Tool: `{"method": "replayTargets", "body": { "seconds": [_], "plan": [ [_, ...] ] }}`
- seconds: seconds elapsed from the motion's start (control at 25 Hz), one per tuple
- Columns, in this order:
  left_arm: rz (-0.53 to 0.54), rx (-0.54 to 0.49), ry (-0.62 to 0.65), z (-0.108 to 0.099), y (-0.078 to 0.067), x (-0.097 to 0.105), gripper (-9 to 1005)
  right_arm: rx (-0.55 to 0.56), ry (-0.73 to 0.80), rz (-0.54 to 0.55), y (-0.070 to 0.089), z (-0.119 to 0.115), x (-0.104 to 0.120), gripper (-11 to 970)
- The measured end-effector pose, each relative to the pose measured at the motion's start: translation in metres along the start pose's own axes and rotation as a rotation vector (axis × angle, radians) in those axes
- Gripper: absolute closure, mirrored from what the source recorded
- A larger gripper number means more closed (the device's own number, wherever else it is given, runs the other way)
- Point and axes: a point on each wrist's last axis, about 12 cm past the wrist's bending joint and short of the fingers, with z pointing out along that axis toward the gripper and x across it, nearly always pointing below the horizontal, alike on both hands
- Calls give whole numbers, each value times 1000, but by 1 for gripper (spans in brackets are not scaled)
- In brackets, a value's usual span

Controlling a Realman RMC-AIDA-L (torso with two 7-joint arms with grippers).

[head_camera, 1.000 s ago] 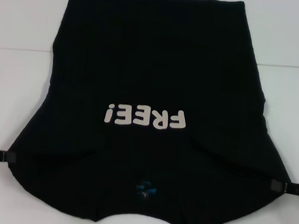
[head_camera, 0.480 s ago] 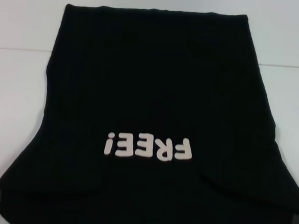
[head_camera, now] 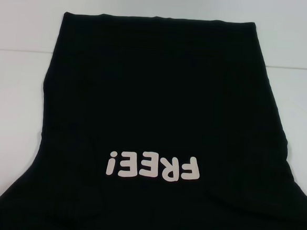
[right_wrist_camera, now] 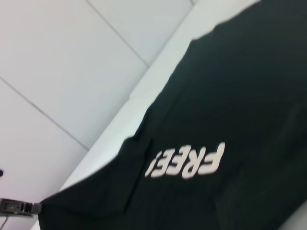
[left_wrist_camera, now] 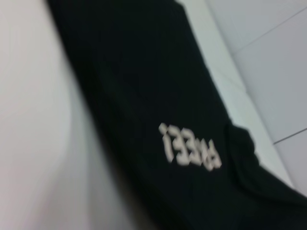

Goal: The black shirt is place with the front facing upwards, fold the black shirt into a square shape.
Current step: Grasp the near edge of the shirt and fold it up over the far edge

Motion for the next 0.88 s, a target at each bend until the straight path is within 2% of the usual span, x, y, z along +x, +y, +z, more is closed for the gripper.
{"method": "replayTargets", "body": {
  "seconds": [0.16, 0.28, 0.52, 0.68, 0.88],
  "plan": [
    [56, 48, -50, 18, -5, -33, 918, 2, -78, -38, -4, 4, -25, 898],
    [105, 54, -107, 35, -9, -69, 916, 26, -146, -74, -11, 9, -53, 895],
    [150, -30, -211, 73, -13, -135, 911, 99, -174, -124, -25, 37, -106, 891],
    [165, -70, -292, 95, -19, -167, 908, 183, -193, -149, -34, 62, -144, 887],
    [188, -113, -373, 114, -28, -195, 904, 277, -200, -178, -39, 90, -185, 883]
  ]
}}
